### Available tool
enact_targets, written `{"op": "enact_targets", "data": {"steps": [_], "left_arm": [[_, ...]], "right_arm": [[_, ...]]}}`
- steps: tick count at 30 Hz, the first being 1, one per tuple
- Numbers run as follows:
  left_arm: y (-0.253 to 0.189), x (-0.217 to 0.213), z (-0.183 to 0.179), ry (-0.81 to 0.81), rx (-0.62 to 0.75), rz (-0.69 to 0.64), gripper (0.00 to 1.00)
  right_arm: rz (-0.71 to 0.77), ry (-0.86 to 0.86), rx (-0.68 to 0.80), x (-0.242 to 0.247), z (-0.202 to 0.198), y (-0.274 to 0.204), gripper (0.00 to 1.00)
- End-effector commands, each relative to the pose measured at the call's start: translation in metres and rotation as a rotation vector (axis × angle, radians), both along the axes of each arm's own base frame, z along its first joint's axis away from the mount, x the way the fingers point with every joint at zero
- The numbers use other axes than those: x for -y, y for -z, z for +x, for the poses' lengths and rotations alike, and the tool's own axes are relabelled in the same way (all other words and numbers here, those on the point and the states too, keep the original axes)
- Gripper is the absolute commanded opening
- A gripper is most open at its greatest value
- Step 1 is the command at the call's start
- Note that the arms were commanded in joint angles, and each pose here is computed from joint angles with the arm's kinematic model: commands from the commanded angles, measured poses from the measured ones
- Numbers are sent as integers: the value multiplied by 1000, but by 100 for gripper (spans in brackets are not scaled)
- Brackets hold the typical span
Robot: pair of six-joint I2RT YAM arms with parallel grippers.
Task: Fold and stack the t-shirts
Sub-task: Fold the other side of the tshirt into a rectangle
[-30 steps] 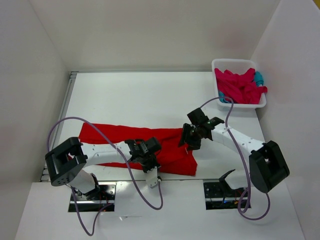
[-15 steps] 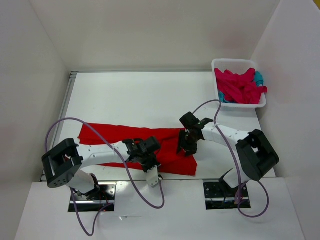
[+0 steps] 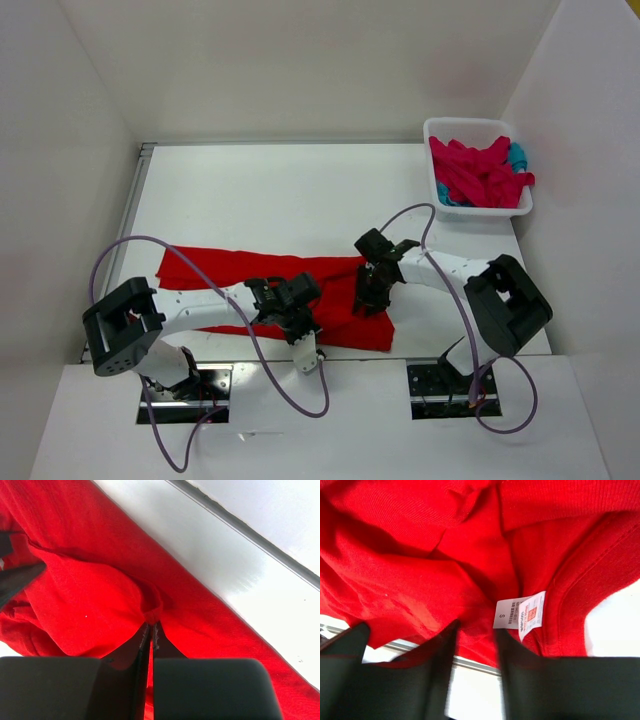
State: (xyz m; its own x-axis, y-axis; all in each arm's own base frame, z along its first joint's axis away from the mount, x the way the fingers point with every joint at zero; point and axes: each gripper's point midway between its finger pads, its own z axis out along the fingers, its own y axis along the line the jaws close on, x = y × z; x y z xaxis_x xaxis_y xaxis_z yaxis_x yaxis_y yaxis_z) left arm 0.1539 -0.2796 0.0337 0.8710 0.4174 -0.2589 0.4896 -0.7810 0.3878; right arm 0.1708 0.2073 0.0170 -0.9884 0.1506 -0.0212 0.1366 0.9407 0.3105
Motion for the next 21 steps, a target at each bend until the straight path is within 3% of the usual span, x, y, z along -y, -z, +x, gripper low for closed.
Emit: {"op": "enact_targets", "data": {"steps": [1, 7, 8, 14, 21], "left_arm": [[-8, 6, -5, 13, -14, -33, 5], [-4, 0, -7, 9, -12, -20, 5], [-4, -1, -5, 13, -1, -16, 5], [-6, -3, 1, -1, 31, -9, 2], [-4, -6, 1, 0, 29, -16, 2]], "right_arm": [[10, 5, 17, -5, 4, 4, 37], [1, 7, 20, -3, 4, 1, 2], [-3, 7, 15, -3, 4, -1, 0], [0, 29, 64, 3, 4, -38, 0], [10, 43, -13, 12, -45, -44, 0]]}}
